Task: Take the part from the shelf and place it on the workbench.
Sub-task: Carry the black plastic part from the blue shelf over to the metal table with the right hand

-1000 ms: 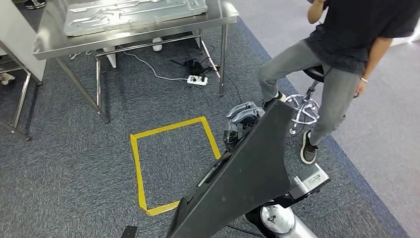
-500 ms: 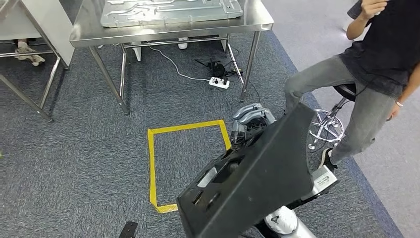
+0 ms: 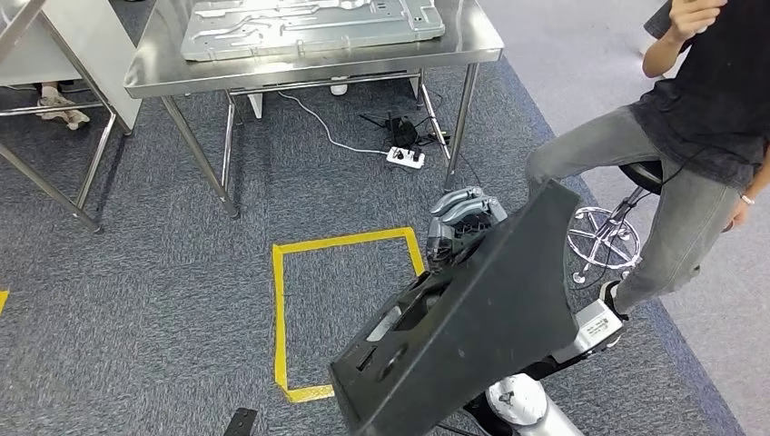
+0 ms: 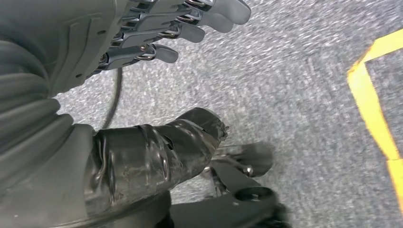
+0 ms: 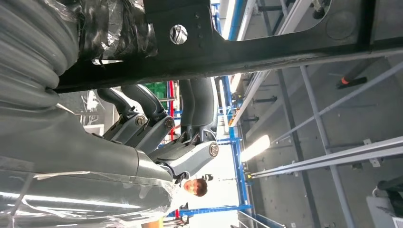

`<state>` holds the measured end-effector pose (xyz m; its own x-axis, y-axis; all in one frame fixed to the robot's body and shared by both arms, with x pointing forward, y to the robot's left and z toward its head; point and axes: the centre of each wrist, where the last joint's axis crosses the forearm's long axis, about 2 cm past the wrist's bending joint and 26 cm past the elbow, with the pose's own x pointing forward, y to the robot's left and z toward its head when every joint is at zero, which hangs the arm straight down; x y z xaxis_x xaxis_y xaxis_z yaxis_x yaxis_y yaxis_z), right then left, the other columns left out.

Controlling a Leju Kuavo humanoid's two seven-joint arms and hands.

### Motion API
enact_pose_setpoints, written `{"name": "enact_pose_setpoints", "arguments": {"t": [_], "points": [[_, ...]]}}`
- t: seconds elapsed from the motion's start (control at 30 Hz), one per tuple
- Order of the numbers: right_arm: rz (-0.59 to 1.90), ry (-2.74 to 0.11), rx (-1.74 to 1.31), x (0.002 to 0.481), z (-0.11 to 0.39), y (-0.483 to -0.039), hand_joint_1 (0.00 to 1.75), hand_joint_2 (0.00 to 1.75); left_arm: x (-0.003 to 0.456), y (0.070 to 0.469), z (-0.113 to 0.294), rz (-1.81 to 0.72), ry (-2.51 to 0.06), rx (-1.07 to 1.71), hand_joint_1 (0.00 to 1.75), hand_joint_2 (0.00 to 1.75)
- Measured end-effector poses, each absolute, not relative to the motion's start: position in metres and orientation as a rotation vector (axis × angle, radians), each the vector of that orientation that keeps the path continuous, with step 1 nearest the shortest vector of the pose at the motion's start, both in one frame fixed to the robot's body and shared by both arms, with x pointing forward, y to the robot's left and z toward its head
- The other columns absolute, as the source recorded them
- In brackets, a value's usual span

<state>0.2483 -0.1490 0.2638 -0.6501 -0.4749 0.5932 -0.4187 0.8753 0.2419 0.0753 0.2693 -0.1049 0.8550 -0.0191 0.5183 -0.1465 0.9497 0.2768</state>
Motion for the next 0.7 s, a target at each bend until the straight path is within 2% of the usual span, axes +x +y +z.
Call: {"name": "enact_pose_setpoints", "arguments": {"t": [0.7], "points": [[-0.122,-2.358,0.636,0.2501,0.2631,-0.1521,1.75,1.75,0.0756,0.2640,-0.1046,0.072,-0.533,0.302,0.00,1.75]]}}
